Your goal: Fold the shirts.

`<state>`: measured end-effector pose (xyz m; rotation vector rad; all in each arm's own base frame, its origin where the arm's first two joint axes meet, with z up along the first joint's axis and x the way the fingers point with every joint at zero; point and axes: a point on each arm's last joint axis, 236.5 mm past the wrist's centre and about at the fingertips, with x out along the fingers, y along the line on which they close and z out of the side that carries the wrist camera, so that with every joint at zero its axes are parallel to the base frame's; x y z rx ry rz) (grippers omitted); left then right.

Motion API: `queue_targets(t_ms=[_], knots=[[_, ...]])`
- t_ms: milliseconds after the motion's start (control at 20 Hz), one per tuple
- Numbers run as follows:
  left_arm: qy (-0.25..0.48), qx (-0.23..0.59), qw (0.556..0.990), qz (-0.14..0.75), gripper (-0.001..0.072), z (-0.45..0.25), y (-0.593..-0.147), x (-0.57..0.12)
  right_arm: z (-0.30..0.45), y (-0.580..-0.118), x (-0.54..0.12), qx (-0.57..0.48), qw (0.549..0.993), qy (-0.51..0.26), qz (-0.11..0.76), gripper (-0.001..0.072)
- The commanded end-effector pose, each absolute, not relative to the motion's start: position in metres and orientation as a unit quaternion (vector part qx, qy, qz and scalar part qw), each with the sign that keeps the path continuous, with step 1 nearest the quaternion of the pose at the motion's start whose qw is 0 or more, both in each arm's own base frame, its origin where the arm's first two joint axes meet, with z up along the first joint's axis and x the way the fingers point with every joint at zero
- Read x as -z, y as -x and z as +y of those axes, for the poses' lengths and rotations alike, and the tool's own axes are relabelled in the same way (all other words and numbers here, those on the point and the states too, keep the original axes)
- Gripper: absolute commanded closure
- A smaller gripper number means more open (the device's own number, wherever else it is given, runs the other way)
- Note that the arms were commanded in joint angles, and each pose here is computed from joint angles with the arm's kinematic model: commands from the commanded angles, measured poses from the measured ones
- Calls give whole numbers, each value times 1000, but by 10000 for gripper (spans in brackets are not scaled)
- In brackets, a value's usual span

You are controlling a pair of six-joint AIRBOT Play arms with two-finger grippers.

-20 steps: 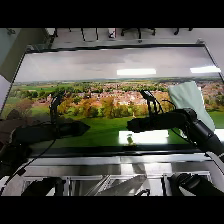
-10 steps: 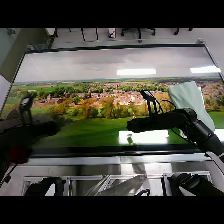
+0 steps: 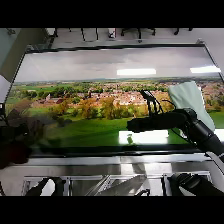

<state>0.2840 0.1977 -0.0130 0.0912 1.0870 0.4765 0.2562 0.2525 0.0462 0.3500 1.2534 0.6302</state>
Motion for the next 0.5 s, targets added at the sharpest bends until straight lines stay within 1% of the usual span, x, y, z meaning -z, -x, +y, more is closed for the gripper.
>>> queue_targets(t_ms=[0, 50, 100, 150, 200, 300, 350, 450], knots=[[-54, -221, 803, 550, 9, 233, -295, 63, 253, -256, -46, -288, 750, -160, 574, 688], [-48, -216, 793, 568, 10, 235, -297, 75, 253, -256, -46, -288, 750, -160, 574, 688], [-43, -211, 782, 584, 67, 235, -300, 85, 253, -256, -46, -288, 750, -160, 574, 688], [-42, -206, 772, 599, 234, 235, -303, 91, 253, -256, -46, -288, 750, -160, 574, 688], [-42, -203, 765, 610, 367, 236, -305, 95, 253, -256, -46, -288, 750, -160, 574, 688], [-35, -201, 745, 635, 568, 237, -303, 104, 253, -256, -46, -288, 750, -160, 574, 688], [-30, -199, 731, 652, 683, 237, -296, 112, 253, -256, -46, -288, 750, -160, 574, 688], [-12, -199, 709, 677, 697, 236, -281, 127, 253, -256, -46, -288, 750, -160, 574, 688]])
